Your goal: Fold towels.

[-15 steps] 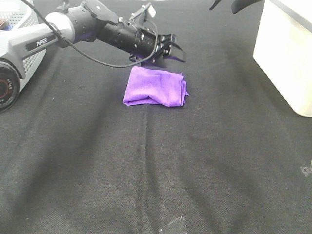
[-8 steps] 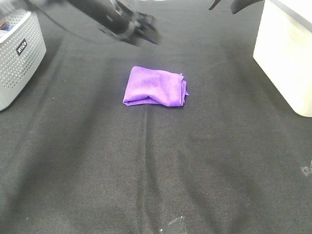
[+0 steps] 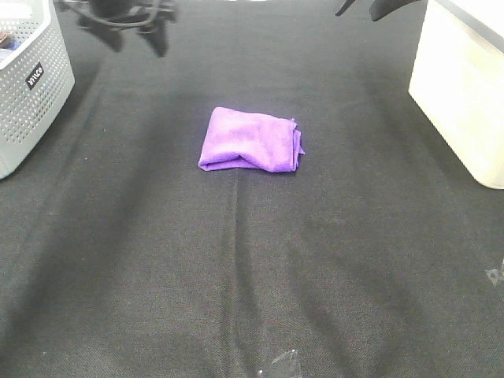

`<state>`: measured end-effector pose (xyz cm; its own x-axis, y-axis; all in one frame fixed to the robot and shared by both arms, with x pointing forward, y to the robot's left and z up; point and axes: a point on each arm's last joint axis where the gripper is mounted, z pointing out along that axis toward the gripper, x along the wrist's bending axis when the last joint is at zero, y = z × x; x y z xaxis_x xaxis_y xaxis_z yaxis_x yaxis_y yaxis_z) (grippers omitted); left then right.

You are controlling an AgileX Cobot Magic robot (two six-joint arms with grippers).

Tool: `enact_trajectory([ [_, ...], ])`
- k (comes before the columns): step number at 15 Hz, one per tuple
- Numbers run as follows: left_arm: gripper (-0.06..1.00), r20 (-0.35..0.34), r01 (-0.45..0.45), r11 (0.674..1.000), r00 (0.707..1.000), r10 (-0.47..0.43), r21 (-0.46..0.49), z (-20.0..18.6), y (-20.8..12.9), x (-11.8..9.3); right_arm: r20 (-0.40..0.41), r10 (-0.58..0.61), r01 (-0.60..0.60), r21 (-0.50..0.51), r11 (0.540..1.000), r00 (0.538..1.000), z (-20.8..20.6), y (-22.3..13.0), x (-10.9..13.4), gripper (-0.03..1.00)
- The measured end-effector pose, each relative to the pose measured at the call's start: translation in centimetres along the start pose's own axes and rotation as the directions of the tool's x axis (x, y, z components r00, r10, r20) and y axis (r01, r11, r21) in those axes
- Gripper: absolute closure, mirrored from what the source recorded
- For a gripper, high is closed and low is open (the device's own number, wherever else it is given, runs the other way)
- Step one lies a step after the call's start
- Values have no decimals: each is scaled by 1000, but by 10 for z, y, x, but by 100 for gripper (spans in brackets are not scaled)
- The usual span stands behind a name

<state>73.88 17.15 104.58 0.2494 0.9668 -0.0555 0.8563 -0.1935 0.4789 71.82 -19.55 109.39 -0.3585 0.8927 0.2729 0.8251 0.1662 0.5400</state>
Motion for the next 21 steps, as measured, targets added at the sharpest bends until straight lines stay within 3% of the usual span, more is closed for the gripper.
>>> enact_trajectory([
  [3,28,-39,60,998,997,-61,-35,-22,3,37,76,11,-11,-3,1000,997,-11,0,-3,32],
  [6,28,-77,137,977,986,-151,-161,-90,7,80,154,28,-26,-16,1000,988,-61,-15,8,32],
  [8,28,-57,172,956,980,-190,-236,-138,2,92,166,38,-38,-8,999,985,-98,-40,22,32],
  [11,26,-67,141,967,985,-159,-211,-190,-35,83,202,63,-61,-12,998,977,-152,-91,42,29],
  [15,23,-72,149,976,984,-162,-160,-245,-121,57,224,81,-70,-56,996,971,-211,-175,65,19],
  [21,23,-156,94,946,977,-148,-309,-314,-284,21,227,76,-12,-271,962,971,-271,-316,94,18],
])
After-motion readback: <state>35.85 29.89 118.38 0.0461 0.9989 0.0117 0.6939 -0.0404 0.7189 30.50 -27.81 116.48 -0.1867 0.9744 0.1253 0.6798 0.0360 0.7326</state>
